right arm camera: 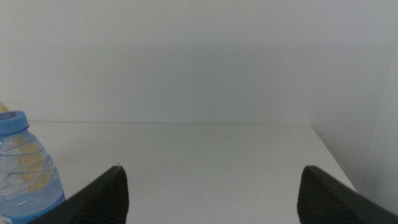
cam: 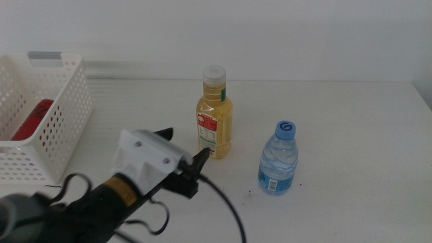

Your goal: Use arms to grab the bottles and put them into the dustbin to the left of the table.

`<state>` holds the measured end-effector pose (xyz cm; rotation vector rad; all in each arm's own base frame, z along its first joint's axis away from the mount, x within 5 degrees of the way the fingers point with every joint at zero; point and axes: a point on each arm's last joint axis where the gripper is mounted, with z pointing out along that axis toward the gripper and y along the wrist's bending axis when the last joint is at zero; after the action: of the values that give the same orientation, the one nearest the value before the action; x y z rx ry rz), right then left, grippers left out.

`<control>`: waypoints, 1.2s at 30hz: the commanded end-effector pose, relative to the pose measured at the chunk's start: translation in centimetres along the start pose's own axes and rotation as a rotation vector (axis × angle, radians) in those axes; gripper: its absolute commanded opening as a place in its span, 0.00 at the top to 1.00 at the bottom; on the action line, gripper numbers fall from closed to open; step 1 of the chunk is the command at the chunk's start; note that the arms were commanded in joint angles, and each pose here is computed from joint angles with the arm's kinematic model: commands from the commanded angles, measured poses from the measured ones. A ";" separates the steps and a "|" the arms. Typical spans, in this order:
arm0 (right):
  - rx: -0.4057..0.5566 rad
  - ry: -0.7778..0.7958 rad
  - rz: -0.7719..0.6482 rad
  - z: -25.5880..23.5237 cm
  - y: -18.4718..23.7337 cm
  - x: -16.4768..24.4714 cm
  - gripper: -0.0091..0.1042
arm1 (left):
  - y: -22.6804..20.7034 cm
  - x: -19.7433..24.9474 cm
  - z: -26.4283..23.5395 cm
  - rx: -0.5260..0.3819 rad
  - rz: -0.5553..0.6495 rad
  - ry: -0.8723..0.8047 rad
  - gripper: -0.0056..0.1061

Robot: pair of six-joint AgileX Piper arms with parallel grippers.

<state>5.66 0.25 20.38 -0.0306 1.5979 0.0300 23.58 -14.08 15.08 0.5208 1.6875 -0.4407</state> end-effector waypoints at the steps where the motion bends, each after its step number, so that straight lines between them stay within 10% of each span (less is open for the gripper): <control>1: 0.008 -0.007 -0.005 0.0 0.0 0.0 0.11 | -0.1 0.0 1.6 0.015 -0.014 -0.025 0.11; 30: 0.008 -0.007 -0.005 0.0 0.0 0.0 0.11 | 1.0 3.4 13.1 0.010 -0.067 -0.055 0.12; 36: 0.008 -0.007 -0.005 0.0 0.0 0.0 0.11 | 1.4 3.1 12.7 0.042 -0.031 -0.044 0.47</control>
<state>5.66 0.25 20.38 -0.0306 1.5979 0.0300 34.38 -19.90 9.34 0.4809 1.6597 -0.4984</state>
